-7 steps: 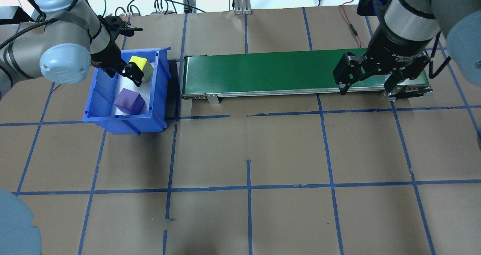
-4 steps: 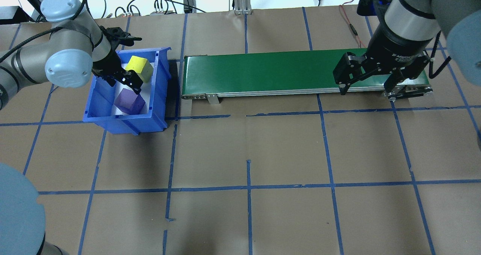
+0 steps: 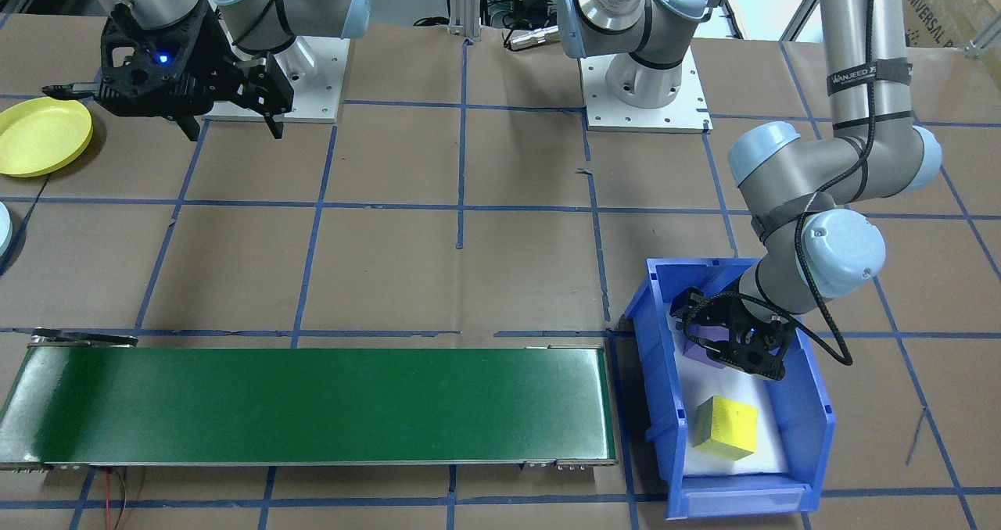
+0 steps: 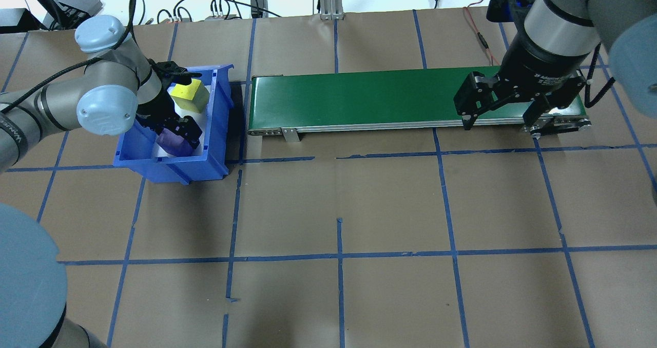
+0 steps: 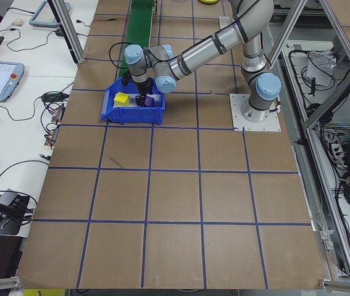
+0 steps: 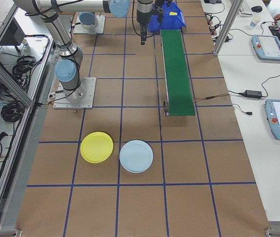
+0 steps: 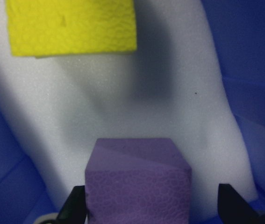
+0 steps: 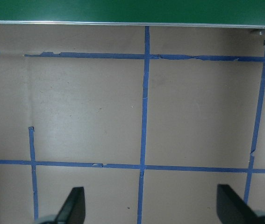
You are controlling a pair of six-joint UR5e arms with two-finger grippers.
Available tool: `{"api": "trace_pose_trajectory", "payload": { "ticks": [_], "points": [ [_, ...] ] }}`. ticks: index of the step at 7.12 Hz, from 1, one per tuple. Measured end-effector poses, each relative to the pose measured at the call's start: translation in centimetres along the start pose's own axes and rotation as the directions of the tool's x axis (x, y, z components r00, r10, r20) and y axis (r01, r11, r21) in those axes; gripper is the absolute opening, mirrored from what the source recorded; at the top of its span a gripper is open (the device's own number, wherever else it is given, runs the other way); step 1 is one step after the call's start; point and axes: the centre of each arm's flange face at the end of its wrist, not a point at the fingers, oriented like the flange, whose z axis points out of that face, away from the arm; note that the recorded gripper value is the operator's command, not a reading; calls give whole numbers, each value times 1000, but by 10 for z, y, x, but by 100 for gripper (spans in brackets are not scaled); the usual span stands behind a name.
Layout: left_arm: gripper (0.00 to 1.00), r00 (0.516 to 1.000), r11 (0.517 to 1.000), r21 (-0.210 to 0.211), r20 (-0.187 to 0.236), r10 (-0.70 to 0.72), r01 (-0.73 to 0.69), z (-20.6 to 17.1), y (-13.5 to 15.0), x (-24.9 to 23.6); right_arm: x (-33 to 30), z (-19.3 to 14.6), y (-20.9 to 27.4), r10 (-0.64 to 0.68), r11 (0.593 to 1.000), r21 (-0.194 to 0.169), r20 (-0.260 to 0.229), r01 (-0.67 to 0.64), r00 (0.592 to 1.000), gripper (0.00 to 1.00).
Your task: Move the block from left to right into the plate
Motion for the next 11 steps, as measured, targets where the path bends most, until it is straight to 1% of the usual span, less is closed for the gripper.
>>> {"api": "trace_pose_trajectory", "payload": {
  "ticks": [1, 2, 3, 4, 5, 6, 7, 8, 9, 10, 11],
  "points": [
    [23, 1000, 1000, 6, 7, 1, -1, 2, 1, -1, 0, 0, 0, 0, 1000, 0, 0, 0, 1000, 100],
    [23, 1000, 1000, 16, 16, -1, 0, -2, 1, -1, 0, 0, 0, 0, 1000, 0, 0, 0, 1000, 100],
    [23, 999, 999, 36, 38, -6, 5, -19, 2, -2, 0, 0, 0, 0, 1000, -1, 0, 0, 1000, 100],
    [23, 997, 997, 76, 78, -15, 10, -53, 7, 2, 0, 0, 0, 0, 1000, -1, 0, 0, 1000, 100],
    [23, 993, 990, 140, 115, -40, 24, -97, 13, 14, 0, 0, 0, 0, 1000, -1, 1, 0, 1000, 100],
    [23, 988, 978, 207, 140, -67, 37, -137, 12, 33, 0, 0, 0, 0, 1000, -1, 1, 0, 1000, 100],
    [23, 985, 964, 264, 159, -63, 19, -168, 4, 64, 0, 0, 0, 0, 1000, 0, 1, 0, 1000, 100],
    [24, 985, 951, 310, 161, -64, 11, -188, -6, 100, 0, 0, 0, 0, 1000, 0, 2, 0, 1000, 100],
    [24, 988, 936, 351, 136, -74, 21, -194, -17, 127, 0, 0, 0, 0, 1000, 0, 1, 0, 1000, 100],
    [24, 994, 919, 393, 91, -65, 24, -187, -33, 146, 0, 0, 0, 0, 1000, 0, 1, 0, 1000, 100],
    [24, 997, 907, 420, 56, -48, 20, -169, -53, 160, 0, 0, 0, 0, 1000, 0, 0, 0, 1000, 100]
  ]
}}
